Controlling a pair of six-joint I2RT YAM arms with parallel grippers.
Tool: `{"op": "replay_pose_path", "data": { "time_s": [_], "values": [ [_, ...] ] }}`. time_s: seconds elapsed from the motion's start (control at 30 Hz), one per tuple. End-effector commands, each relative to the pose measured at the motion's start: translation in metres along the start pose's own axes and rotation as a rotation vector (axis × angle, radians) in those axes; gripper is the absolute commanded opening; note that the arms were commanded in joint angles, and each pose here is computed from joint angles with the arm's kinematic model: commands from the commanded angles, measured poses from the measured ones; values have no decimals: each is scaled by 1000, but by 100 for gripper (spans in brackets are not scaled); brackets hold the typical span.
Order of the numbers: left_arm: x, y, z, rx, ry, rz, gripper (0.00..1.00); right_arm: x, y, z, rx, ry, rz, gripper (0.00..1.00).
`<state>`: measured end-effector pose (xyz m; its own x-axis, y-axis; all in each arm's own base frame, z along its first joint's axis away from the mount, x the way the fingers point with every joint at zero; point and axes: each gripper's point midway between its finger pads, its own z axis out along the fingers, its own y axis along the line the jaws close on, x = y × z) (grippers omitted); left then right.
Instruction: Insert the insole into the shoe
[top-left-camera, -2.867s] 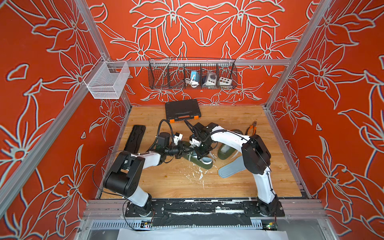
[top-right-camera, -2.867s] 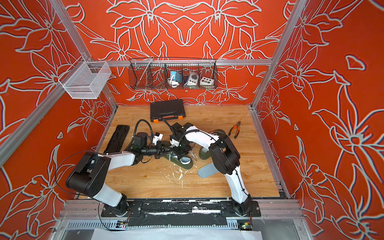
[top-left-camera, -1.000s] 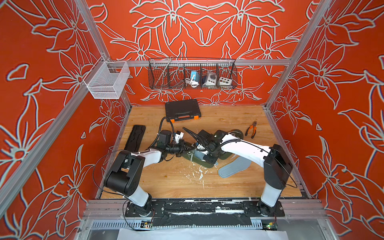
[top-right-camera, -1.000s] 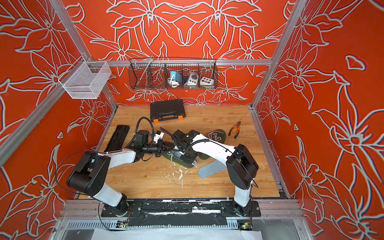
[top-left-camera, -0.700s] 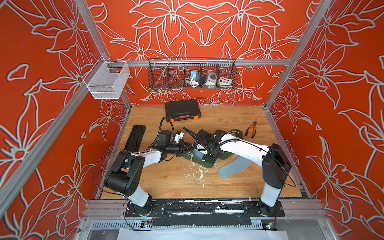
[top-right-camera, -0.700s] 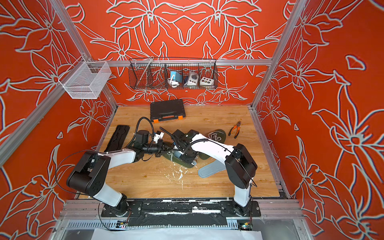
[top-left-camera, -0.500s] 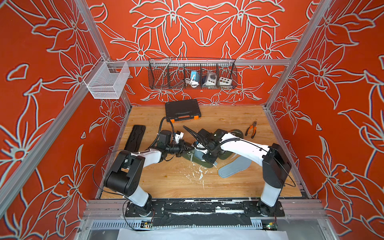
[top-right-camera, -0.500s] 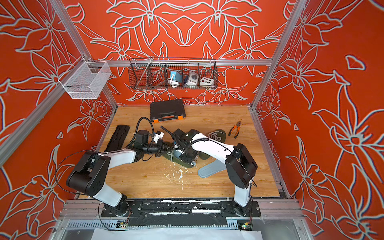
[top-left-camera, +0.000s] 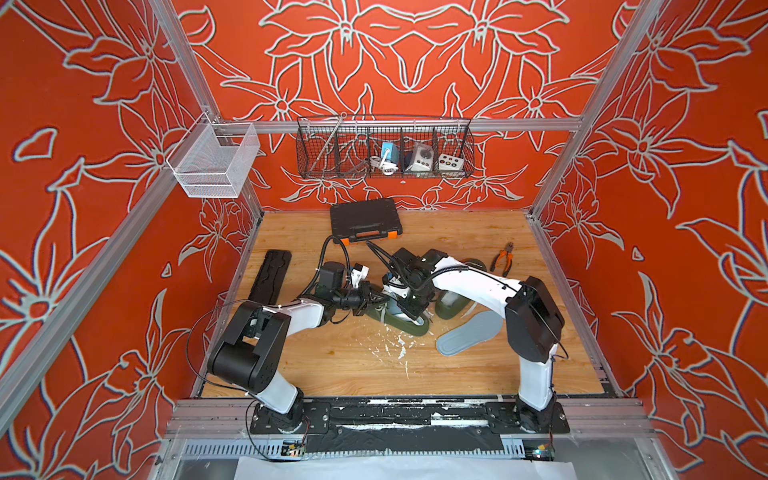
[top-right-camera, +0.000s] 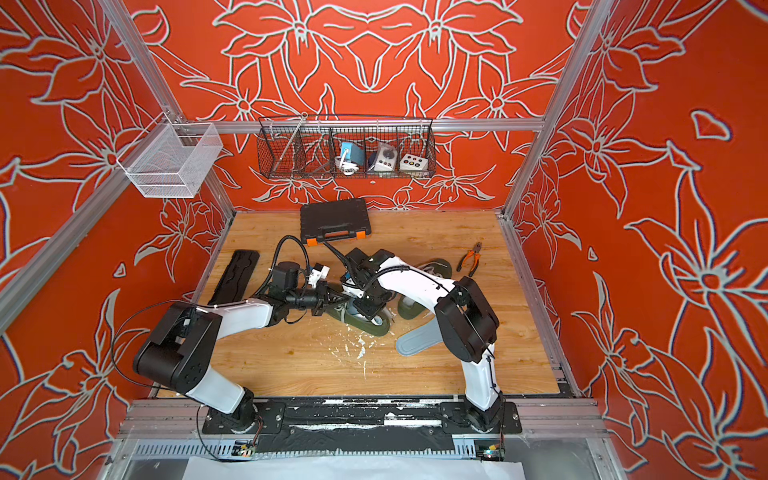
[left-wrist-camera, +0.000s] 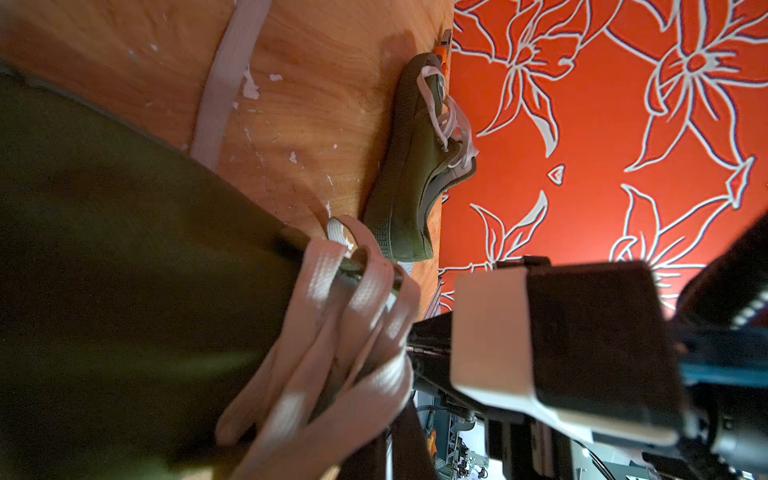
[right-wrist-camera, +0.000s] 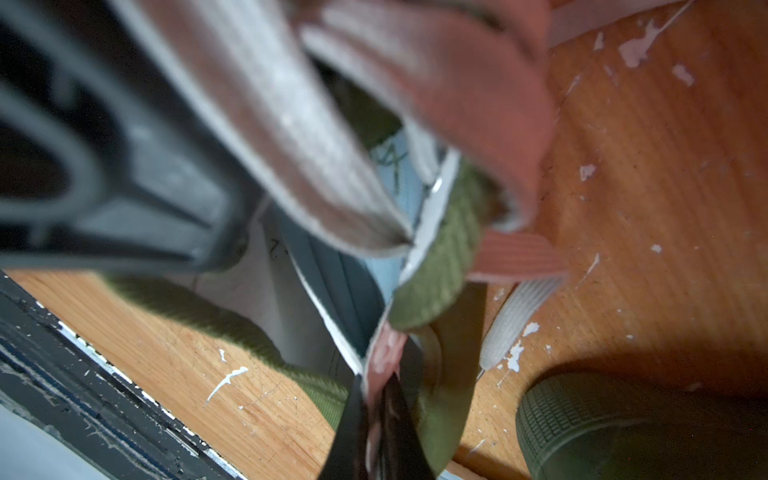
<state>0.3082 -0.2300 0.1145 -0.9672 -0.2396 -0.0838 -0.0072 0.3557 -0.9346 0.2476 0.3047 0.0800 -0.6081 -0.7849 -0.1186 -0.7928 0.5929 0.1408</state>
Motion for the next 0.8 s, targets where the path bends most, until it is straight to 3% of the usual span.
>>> {"op": "replay_pose_path", "data": {
  "time_s": [0.0, 0.17, 0.37, 0.47, 0.77],
  "values": [
    [3, -21, -2, 58, 12, 56, 0, -24, 4, 0, -37, -79, -13, 0],
    [4, -18, -2, 53, 12, 52, 0, -20, -5, 7, 5, -46, -23, 4],
    [0, -19, -2, 43, -4, 52, 0, -1, -5, -12, 29, -50, 13, 44],
    [-2, -18, -1, 38, -8, 50, 0, 7, -5, -26, 51, -86, 52, 56],
    [-9, -22, -1, 32, -30, 53, 0, 29, -11, -48, 108, -127, 180, 69]
  ]
}}
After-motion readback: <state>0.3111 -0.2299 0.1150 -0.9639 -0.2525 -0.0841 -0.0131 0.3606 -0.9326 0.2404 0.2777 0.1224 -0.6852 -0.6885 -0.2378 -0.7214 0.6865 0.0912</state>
